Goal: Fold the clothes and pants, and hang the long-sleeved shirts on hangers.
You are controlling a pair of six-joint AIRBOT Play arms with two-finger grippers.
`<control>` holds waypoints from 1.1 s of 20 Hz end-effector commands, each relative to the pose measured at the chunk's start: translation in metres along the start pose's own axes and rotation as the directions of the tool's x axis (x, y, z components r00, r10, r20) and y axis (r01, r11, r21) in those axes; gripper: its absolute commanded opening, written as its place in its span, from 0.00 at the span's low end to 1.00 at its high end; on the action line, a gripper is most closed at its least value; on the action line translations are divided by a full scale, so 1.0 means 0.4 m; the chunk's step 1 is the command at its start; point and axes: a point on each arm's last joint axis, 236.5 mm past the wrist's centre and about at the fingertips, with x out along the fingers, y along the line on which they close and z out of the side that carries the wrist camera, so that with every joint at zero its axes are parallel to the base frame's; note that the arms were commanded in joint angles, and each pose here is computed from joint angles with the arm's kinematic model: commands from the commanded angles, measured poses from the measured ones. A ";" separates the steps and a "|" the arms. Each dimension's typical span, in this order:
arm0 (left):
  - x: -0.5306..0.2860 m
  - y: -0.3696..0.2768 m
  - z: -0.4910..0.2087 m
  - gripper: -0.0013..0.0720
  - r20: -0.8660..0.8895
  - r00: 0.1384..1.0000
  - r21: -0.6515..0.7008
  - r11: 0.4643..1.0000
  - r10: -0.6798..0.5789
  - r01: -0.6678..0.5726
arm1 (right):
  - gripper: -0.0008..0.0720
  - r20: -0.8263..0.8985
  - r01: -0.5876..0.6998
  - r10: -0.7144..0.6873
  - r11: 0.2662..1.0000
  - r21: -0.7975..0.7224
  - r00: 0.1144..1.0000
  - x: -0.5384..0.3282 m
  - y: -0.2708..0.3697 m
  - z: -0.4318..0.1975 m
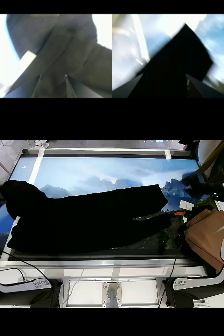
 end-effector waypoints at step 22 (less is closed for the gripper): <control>-0.045 0.241 -0.520 0.51 -0.361 0.928 -0.308 0.927 0.093 -0.213 | 0.36 -0.394 0.176 -0.281 0.943 -0.281 0.875 0.222 -0.186 -0.322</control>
